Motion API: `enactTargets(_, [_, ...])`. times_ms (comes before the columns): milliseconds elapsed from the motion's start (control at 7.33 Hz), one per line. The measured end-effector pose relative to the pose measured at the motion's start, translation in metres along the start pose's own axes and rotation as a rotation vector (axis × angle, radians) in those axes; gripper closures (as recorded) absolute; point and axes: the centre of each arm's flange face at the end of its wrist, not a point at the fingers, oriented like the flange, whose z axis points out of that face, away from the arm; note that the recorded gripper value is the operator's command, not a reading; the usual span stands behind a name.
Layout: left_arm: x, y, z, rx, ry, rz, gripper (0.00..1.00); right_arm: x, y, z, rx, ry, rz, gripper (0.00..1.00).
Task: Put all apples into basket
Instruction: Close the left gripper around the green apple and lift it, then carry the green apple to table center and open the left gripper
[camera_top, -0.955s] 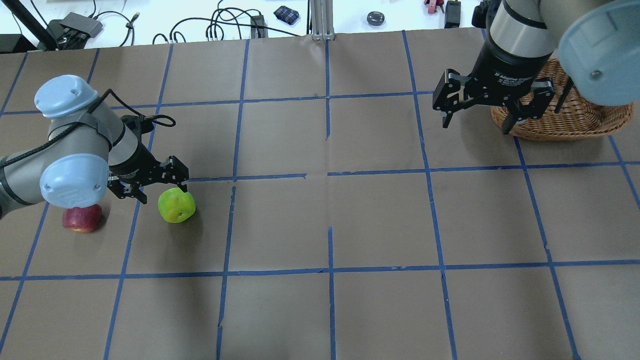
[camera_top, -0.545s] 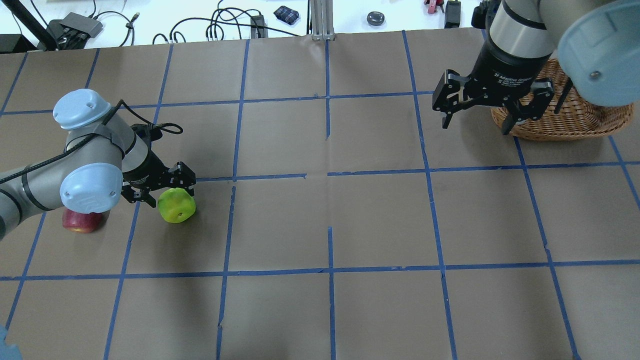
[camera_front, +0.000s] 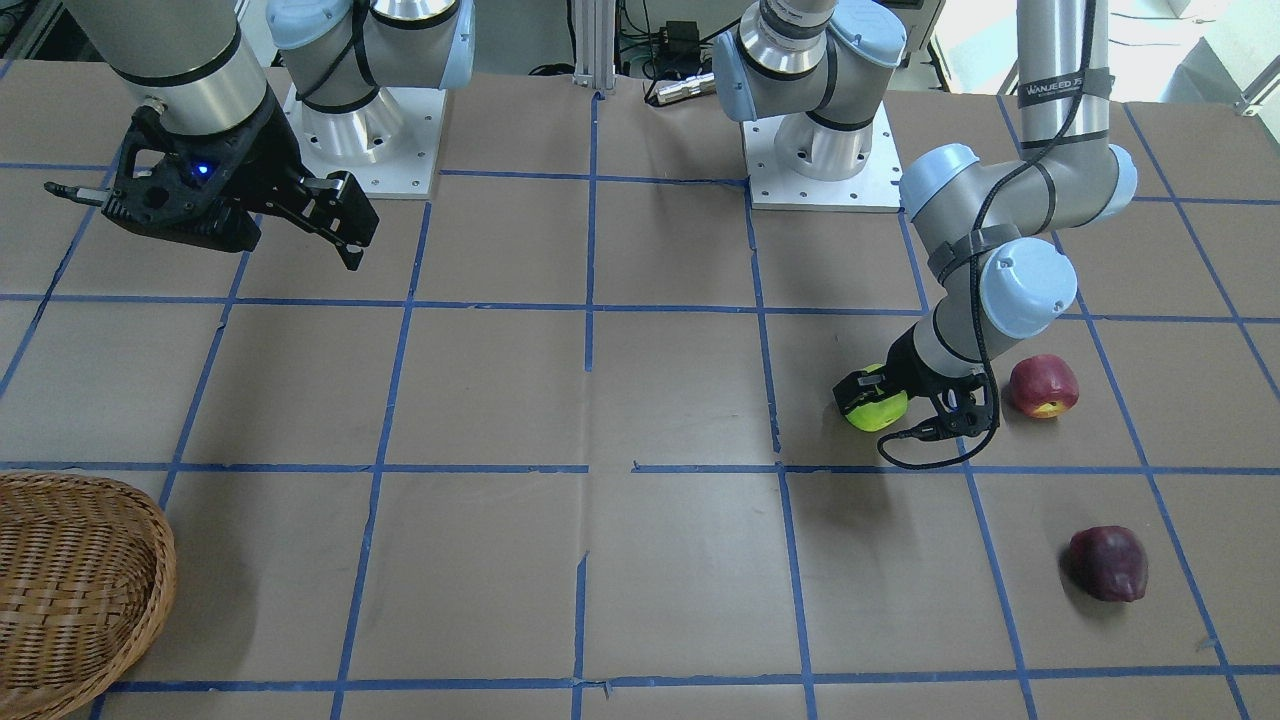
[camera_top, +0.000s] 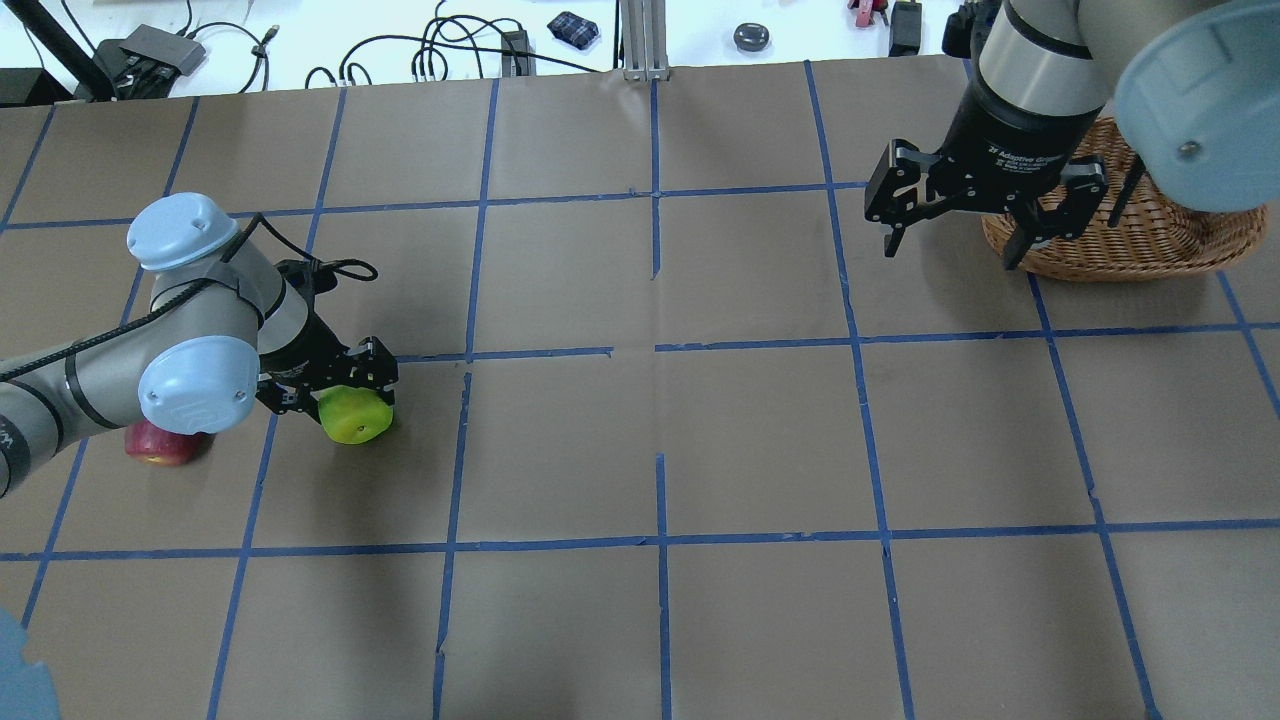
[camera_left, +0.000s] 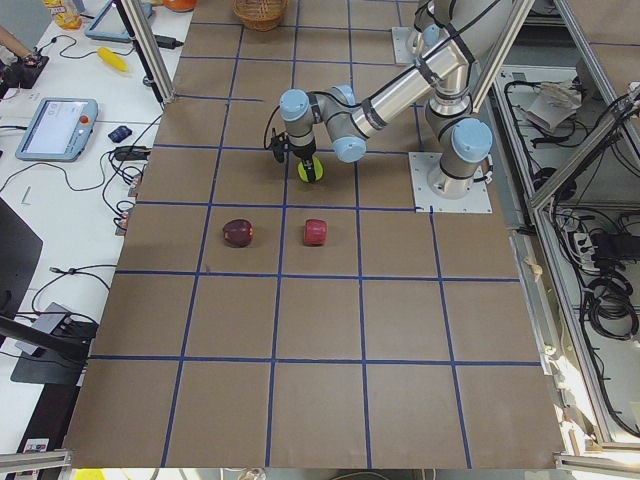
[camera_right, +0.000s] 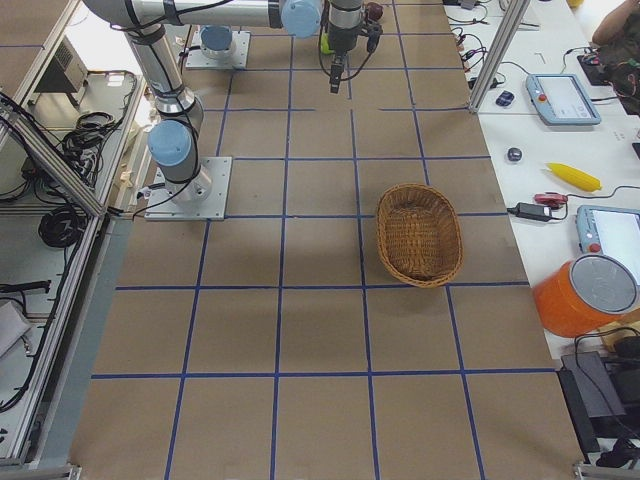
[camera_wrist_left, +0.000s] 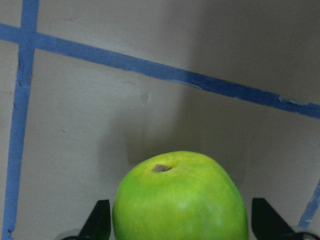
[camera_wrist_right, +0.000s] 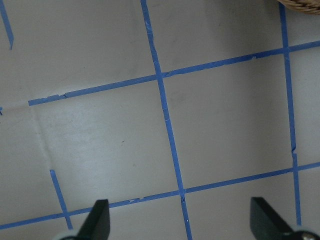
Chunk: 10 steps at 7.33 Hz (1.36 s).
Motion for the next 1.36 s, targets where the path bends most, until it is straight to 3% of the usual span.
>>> enactTargets(273, [0.052, -0.003, -0.023, 0.045, 0.038, -0.067, 0.71, 0.0, -0.001, 0.0, 0.001, 0.0, -0.003, 0.0])
enactTargets(545, [0.165, 0.015, -0.032, 0.065, 0.087, -0.246, 0.71, 0.015, -0.009, 0.004, -0.012, 0.001, 0.02, 0.0])
enactTargets(818, [0.266, 0.031, -0.019, 0.045, 0.165, -0.348, 0.7, 0.058, -0.021, 0.01, -0.07, 0.0, 0.099, 0.0])
enactTargets(955, [0.296, 0.035, -0.01, 0.037, 0.177, -0.36, 0.49, 0.075, -0.025, 0.011, -0.084, -0.002, 0.119, 0.0])
enactTargets(1091, [0.312, 0.039, -0.003, 0.031, 0.178, -0.363, 0.0, 0.083, -0.028, 0.012, -0.086, -0.005, 0.121, 0.0])
enactTargets(1364, [0.322, 0.042, 0.01, 0.017, 0.167, -0.356, 0.0, 0.086, -0.033, 0.017, -0.096, -0.012, 0.118, 0.0])
